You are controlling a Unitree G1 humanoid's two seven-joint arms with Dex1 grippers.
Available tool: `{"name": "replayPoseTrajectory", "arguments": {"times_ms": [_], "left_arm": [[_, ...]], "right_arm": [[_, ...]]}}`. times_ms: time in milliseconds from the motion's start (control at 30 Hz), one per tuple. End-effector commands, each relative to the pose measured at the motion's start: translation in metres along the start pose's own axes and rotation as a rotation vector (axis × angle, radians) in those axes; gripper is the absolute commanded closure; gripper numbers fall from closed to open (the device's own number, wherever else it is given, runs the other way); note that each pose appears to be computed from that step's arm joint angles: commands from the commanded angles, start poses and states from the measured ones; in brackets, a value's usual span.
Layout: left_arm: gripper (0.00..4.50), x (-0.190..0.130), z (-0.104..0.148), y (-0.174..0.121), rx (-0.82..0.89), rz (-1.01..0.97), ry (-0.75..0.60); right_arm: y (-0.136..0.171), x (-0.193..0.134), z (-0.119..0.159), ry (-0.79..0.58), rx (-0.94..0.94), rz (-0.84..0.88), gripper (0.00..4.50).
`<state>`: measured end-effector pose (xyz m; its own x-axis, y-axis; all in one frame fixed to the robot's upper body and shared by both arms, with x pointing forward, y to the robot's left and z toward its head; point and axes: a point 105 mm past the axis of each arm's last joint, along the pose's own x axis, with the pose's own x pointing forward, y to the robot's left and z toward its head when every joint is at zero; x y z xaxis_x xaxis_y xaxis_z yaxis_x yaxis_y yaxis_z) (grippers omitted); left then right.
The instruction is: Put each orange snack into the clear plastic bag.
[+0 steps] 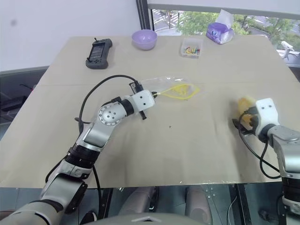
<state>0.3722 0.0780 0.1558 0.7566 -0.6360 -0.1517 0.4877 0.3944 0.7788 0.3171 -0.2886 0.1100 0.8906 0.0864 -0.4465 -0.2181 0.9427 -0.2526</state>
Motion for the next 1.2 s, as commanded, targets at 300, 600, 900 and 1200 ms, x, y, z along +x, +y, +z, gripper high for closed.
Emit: {"name": "replayPoseTrajectory", "arguments": {"times_ms": [300, 600, 900, 1200], "left_arm": [[4.50, -0.003, 0.011, 0.006, 0.028, 0.019, -0.038], [4.50, -0.003, 0.010, 0.005, 0.024, 0.016, -0.038], [4.50, -0.002, 0.010, 0.003, 0.020, 0.009, -0.039], [4.50, -0.001, 0.011, 0.003, 0.020, 0.004, -0.042]], "right_arm": [[0.002, 0.000, 0.038, -0.160, -0.023, -0.008, 0.03], [0.012, -0.007, 0.040, -0.158, -0.165, 0.028, 0.03], [0.014, -0.007, 0.043, -0.193, -0.336, 0.004, 0.58], [0.013, -0.008, 0.035, -0.175, -0.389, 0.000, 4.30]]}}
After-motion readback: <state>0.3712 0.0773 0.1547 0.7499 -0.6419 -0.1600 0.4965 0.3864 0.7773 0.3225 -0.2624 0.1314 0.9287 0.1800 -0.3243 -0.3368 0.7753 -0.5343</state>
